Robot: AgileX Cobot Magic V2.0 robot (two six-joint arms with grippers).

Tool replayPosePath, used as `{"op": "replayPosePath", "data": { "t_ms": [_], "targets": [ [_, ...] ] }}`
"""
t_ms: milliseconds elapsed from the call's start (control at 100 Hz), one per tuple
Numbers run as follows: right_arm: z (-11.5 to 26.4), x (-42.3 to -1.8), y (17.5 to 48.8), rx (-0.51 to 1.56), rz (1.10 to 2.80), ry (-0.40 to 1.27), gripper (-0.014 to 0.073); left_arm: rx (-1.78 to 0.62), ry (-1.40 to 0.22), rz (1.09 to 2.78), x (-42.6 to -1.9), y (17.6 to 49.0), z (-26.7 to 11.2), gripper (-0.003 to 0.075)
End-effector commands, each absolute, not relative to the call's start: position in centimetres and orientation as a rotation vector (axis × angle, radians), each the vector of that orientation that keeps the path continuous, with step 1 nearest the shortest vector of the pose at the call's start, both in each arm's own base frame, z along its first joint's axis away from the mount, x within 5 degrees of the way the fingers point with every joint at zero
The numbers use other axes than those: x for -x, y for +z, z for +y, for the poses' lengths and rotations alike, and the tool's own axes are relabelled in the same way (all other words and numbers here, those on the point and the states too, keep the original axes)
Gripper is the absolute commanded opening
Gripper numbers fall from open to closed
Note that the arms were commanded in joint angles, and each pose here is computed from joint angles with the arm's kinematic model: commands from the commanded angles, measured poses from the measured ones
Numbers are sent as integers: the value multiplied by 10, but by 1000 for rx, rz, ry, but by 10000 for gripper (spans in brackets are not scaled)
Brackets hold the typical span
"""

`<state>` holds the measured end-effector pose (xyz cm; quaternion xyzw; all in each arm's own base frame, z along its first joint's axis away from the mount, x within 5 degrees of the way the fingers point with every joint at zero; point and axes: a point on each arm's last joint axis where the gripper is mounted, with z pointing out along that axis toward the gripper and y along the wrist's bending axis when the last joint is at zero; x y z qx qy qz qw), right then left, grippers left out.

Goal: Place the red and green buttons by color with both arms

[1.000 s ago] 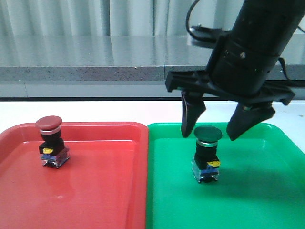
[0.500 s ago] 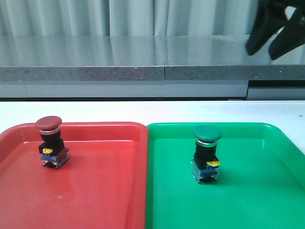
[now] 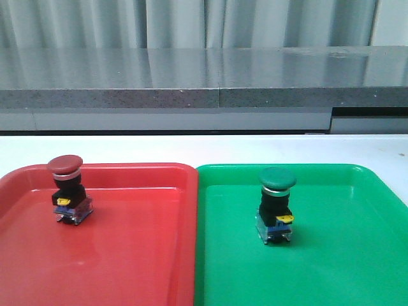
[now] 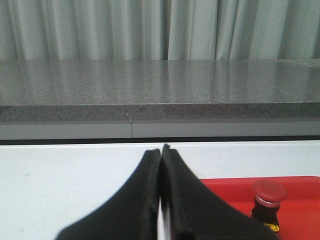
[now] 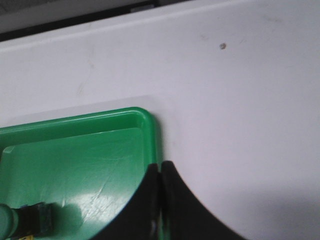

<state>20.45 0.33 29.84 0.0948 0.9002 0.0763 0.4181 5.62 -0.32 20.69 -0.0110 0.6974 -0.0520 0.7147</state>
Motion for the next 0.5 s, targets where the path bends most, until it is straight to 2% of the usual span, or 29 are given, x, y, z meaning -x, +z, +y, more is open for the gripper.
{"op": "replayPosePath", "data": {
  "t_ms": [0, 190, 490],
  "targets": [
    [-2, -194, 313, -196, 2083, 130, -64, 28, -120, 1438, -53, 212, -3, -20],
    [-4, -173, 306, -139, 1965, 67, -64, 28, -120, 1438, -53, 212, -3, -20],
    [-3, -133, 302, -120, 1725, 70, -64, 28, -120, 1438, -53, 212, -3, -20]
  ]
}}
